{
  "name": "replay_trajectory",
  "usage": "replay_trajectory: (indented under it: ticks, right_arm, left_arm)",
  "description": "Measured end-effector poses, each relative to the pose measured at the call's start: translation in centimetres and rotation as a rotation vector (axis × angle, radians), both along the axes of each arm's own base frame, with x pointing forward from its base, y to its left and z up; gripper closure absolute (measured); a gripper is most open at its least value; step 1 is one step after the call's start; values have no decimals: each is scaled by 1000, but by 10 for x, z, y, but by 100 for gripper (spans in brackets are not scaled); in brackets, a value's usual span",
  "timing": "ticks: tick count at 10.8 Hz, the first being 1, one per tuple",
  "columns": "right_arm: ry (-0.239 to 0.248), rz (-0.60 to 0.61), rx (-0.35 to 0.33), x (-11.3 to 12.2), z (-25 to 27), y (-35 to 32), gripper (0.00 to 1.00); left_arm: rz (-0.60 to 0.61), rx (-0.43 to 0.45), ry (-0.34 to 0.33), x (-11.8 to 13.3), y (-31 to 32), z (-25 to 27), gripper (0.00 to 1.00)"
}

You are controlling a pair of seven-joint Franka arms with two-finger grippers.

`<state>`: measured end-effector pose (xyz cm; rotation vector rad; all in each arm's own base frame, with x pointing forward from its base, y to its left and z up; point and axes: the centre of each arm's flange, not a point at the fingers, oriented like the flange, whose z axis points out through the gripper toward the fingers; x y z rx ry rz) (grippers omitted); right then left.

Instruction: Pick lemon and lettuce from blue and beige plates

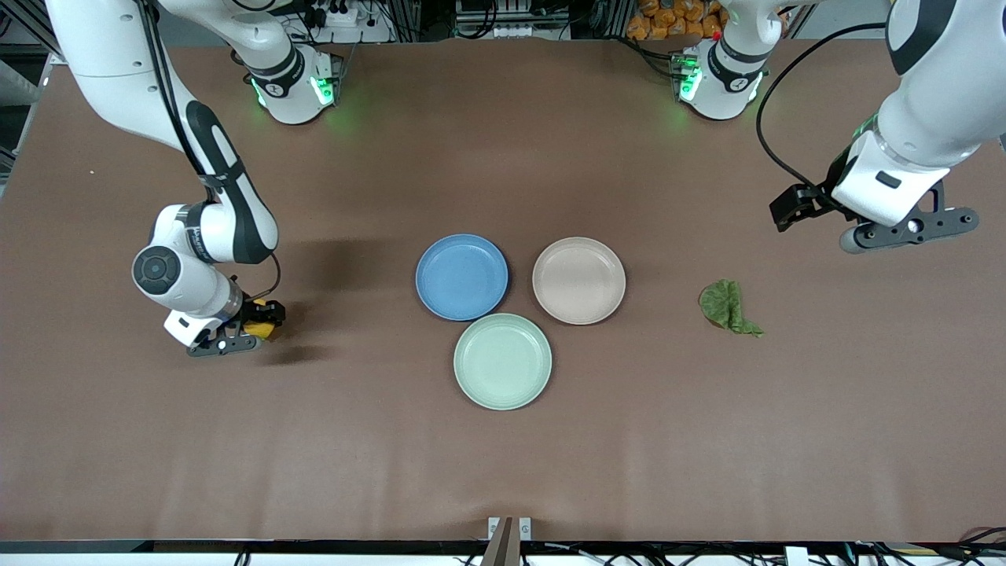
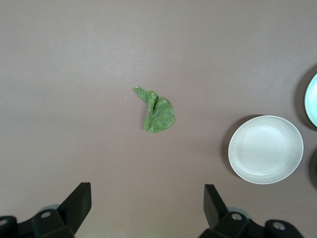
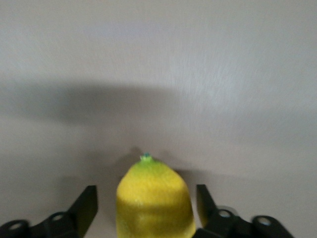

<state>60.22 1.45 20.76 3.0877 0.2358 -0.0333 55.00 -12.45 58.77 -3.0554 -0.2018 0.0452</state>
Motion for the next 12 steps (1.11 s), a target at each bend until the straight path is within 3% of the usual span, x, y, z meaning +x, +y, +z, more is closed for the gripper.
replay_trajectory:
  ticks: [3, 5, 8, 12]
  right_arm:
    - [94, -8, 14, 22, 91, 3, 0]
    - [82, -6, 28, 21, 154, 5, 0]
    - [111, -17, 51, -11, 240, -4, 0]
    - [79, -39, 77, -60, 338, -22, 0]
  left_arm:
    - [0, 8, -12, -11, 0, 15, 0]
    - [-1, 12, -27, -18, -2, 26, 0]
    - [-1, 7, -30, -22, -3, 29, 0]
    - [7, -6, -32, -22, 0, 31, 0]
